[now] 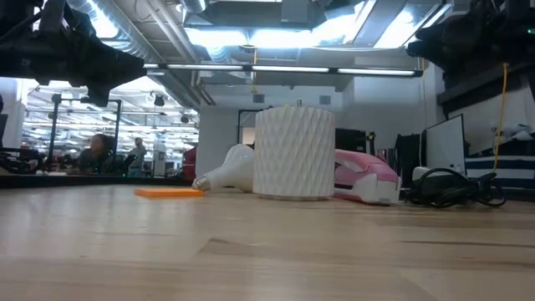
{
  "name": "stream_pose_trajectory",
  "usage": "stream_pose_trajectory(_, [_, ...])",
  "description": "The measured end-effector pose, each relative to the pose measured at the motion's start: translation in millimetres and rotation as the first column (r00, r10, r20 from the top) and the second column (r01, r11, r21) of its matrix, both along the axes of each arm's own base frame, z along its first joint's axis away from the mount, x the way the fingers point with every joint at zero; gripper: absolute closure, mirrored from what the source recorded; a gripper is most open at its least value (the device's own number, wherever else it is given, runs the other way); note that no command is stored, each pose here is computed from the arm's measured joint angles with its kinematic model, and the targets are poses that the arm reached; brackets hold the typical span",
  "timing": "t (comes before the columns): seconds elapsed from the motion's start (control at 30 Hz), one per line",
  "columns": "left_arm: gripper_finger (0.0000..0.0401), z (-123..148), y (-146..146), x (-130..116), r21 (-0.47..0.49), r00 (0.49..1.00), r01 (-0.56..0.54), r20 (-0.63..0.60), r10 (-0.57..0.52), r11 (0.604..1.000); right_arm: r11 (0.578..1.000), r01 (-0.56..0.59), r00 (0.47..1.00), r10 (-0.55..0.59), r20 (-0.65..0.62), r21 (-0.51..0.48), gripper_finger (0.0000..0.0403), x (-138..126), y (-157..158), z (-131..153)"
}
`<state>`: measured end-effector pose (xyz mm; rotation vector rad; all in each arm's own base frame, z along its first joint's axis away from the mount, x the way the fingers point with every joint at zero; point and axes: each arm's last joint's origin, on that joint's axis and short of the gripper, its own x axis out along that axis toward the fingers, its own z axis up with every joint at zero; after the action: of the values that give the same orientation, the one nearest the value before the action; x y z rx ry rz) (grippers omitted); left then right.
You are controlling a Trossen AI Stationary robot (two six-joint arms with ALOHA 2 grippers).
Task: Screw lightbulb
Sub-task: Move the lamp to the center of the table
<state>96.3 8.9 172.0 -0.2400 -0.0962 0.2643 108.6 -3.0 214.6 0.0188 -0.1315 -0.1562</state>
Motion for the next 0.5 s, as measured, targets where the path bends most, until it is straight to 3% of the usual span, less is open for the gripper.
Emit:
stream_pose_trajectory(0.2, [0.0308, 0.1, 0.0, 0.0, -0.097, 1.000, 0.007, 0.028, -0.005, 0.995, 0.995, 0.001, 0.990, -0.015, -0.138, -0.100, 0.0219, 15.9, 0.3, 19.5])
stream_pose_trajectory(0.5, [0.0308, 0.2, 0.0, 0.0, -0.115, 0.999, 0.009, 0.035, -0.005, 0.993, 0.989, 0.012, 0.918, -0.070, -0.390, -0.150, 0.0219, 41.8, -0.6, 52.9])
